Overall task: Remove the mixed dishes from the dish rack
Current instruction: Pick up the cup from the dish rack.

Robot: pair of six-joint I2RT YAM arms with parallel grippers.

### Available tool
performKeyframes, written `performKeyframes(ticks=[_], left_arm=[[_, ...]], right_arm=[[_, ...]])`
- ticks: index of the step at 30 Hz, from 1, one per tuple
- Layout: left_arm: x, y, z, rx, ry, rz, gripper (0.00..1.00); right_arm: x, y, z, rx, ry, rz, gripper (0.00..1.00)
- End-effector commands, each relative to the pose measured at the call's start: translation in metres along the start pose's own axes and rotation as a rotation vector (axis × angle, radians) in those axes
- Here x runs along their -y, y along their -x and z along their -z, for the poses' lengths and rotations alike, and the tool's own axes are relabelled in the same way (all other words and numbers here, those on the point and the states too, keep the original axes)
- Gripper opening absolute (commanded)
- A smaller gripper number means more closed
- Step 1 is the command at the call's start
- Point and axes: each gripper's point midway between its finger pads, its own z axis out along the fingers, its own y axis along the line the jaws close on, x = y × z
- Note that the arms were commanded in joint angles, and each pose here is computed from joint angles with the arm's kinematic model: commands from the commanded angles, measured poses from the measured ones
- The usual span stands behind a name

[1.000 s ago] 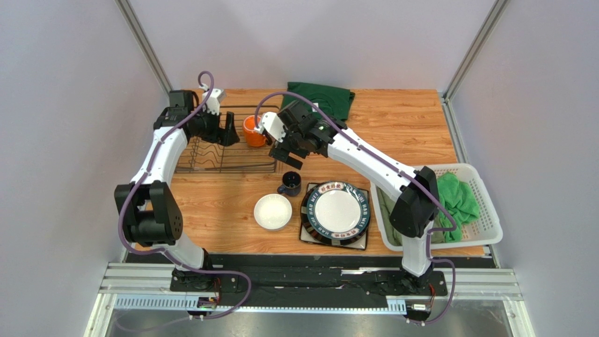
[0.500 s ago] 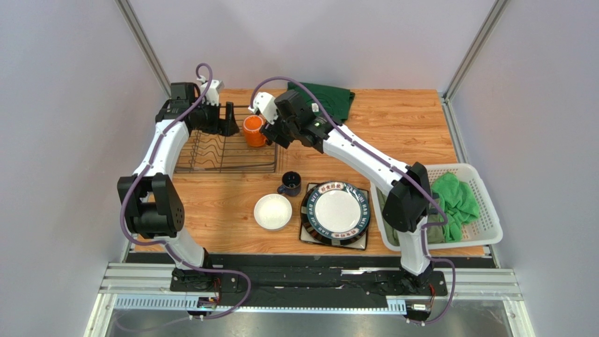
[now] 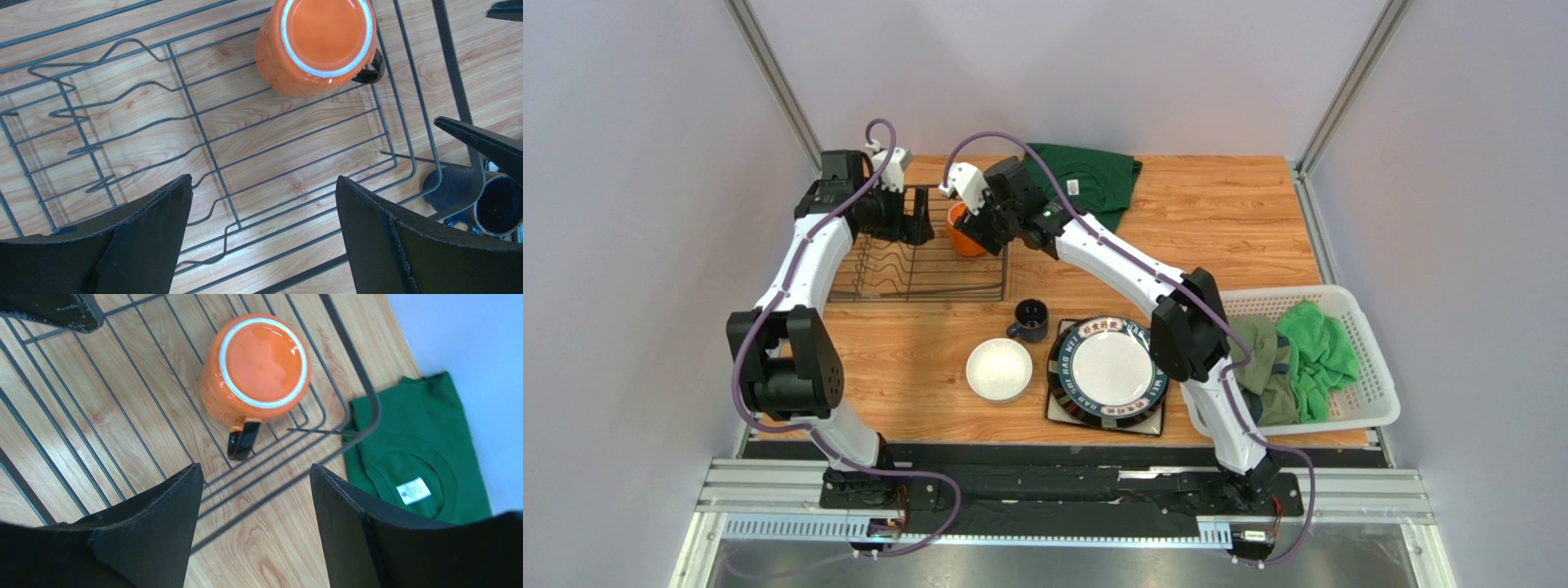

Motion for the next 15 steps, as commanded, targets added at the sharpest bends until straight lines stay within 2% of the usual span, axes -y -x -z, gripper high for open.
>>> performKeyframes(ticks=[1,15], left_arm=[[-0.005,0.009,0.021,0.042,0.044,-0.05,0.94],[-0.021,0.003,0.033,0.03,0.096,-0.093,0.94]], right_arm=[[0.004,0.034,-0.007,0.127,0.029,-0.025,0.7],[-0.004,0.002,-0.055,0.082,0.067,0.012,0.68]])
